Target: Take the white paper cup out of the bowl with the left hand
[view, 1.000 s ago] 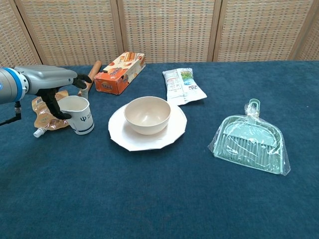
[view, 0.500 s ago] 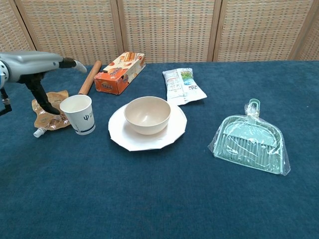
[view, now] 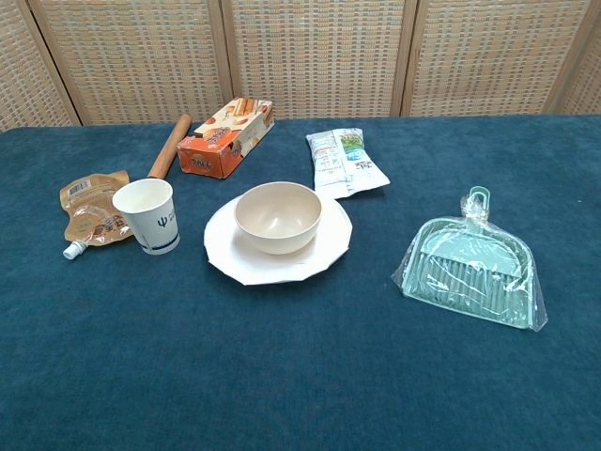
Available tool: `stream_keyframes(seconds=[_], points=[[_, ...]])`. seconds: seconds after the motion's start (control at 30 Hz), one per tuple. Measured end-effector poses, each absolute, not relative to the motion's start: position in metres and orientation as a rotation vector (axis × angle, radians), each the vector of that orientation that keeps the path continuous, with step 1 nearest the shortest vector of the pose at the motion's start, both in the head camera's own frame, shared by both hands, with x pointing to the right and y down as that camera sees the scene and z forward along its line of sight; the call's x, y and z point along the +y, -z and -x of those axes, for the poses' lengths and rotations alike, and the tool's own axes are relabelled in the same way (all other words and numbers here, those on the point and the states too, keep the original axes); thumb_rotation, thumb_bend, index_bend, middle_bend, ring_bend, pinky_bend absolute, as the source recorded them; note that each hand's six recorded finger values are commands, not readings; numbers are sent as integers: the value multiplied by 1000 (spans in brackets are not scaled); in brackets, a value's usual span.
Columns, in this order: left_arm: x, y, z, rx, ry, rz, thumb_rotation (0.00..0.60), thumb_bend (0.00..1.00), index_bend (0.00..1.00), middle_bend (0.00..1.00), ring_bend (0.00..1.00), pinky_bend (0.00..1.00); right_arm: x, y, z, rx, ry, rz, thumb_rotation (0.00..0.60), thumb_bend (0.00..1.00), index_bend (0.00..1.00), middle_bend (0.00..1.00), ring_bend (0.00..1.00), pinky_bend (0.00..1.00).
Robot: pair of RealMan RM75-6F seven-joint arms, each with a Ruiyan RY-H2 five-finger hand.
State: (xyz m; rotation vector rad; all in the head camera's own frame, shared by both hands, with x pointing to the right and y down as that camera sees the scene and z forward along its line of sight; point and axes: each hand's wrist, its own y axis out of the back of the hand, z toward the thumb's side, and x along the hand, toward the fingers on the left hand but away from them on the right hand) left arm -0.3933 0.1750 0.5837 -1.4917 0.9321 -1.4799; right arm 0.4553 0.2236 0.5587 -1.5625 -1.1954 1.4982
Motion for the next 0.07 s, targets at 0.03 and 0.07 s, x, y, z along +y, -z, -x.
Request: stream_keyframes(seconds=[0.03, 0.07], points=[[184, -583, 398, 941, 1485, 1488, 600, 35, 0, 0, 0, 0, 224, -559, -454, -1191, -1498, 1566, 600, 126, 0, 0, 0, 0], [195, -584, 406, 954, 1498, 1487, 600, 35, 0, 0, 0, 0, 224, -561, -452, -1181, -1496, 1570, 600, 126, 0, 0, 0, 0]])
